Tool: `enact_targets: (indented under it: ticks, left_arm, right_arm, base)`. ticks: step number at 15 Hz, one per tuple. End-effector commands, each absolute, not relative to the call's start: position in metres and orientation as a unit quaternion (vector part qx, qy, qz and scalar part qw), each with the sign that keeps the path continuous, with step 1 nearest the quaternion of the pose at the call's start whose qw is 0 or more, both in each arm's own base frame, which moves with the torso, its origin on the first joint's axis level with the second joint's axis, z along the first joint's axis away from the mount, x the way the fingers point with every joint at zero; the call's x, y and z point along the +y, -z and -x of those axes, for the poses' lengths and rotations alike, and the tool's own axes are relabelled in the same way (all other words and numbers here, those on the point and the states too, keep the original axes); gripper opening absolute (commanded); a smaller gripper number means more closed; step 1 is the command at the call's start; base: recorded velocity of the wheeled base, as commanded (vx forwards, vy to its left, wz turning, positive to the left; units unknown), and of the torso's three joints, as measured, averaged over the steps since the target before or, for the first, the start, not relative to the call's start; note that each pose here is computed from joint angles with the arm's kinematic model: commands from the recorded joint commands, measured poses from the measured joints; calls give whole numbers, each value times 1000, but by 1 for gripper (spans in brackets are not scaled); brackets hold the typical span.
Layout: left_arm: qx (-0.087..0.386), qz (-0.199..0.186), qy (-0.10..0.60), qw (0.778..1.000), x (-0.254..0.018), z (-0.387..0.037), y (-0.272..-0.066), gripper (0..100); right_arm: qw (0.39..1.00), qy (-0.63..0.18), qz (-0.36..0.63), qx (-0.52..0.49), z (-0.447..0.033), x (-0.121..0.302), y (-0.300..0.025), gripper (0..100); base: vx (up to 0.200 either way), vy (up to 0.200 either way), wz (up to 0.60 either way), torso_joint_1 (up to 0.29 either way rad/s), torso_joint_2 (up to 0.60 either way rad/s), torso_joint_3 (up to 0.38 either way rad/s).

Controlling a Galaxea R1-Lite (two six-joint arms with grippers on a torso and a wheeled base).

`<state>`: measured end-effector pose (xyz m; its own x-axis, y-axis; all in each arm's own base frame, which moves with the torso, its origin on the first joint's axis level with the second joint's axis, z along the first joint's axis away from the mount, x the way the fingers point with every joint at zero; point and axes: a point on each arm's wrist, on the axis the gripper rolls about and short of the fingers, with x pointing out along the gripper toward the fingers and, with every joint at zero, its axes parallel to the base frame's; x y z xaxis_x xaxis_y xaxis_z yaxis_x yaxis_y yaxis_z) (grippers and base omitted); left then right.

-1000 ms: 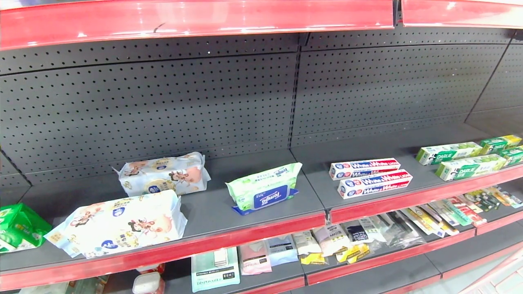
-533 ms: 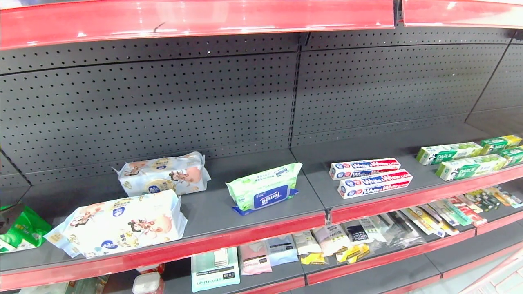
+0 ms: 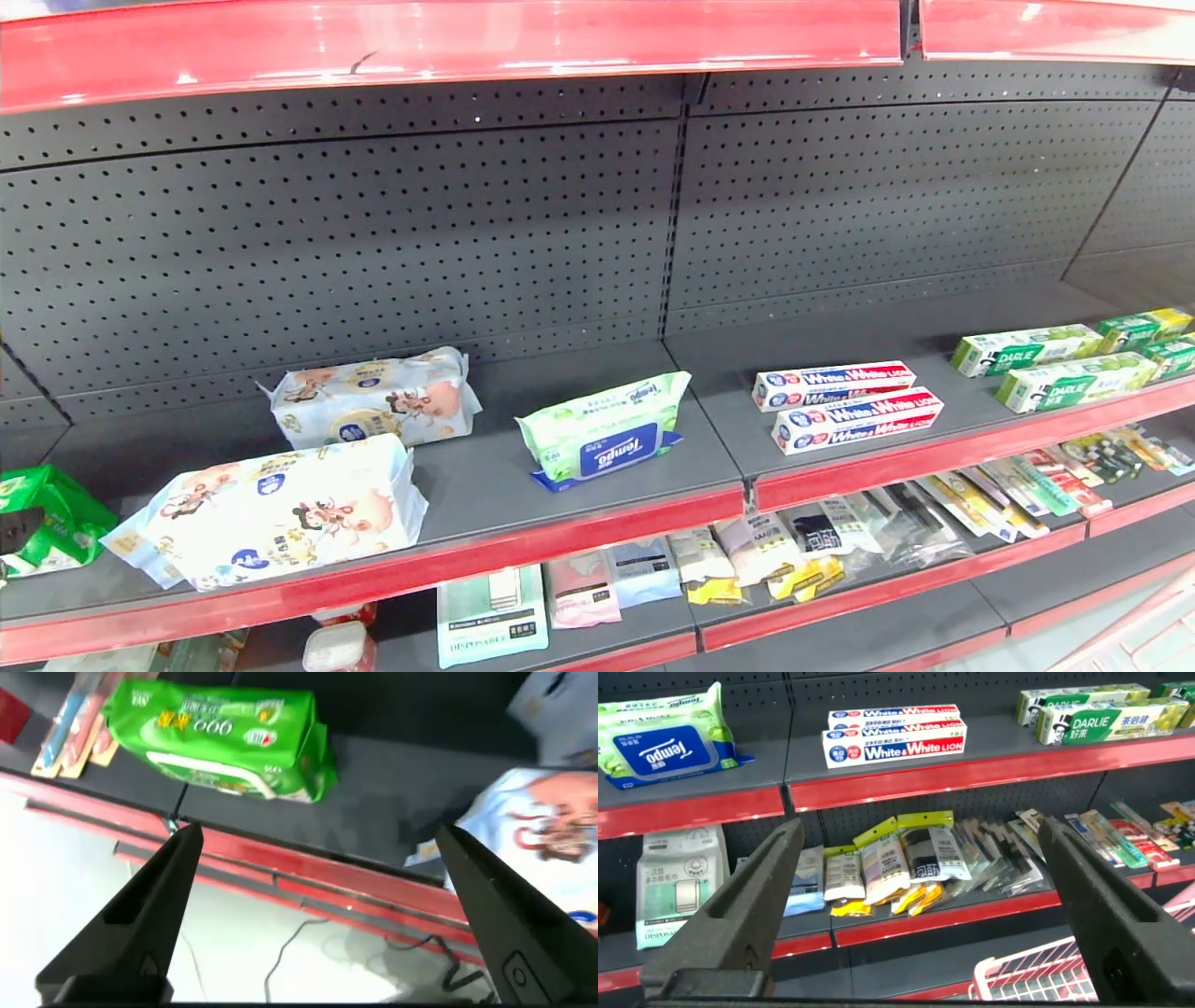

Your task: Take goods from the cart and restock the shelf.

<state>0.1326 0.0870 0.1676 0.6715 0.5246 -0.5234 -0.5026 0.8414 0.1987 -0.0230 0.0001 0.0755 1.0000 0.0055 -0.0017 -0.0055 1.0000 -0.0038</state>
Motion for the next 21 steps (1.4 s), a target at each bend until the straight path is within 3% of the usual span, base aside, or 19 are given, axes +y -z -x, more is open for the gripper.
enact_targets:
  ticks: [1,7,15,21]
  left_arm:
    - [330,-19,-277,902,94,-142,-155,100]
    - [372,-38,-247,894,98,-155,-140,100]
    - [386,-48,-212,896,95,-177,-127,100]
    - [369,-58,-203,905,95,-190,-124,100]
  right_arm:
    - [1000,-3,2,2,23,0,-75,100]
    - [1000,-3,2,2,23,0,-75,100]
    - [1000,-3,2,2,23,0,-75,100]
    - [1000,-3,2,2,23,0,-75,100]
  base:
    - [0,0,0,0,0,0]
    - [0,0,0,0,0,0]
    - [0,0,0,0,0,0]
    - [0,0,0,0,0,0]
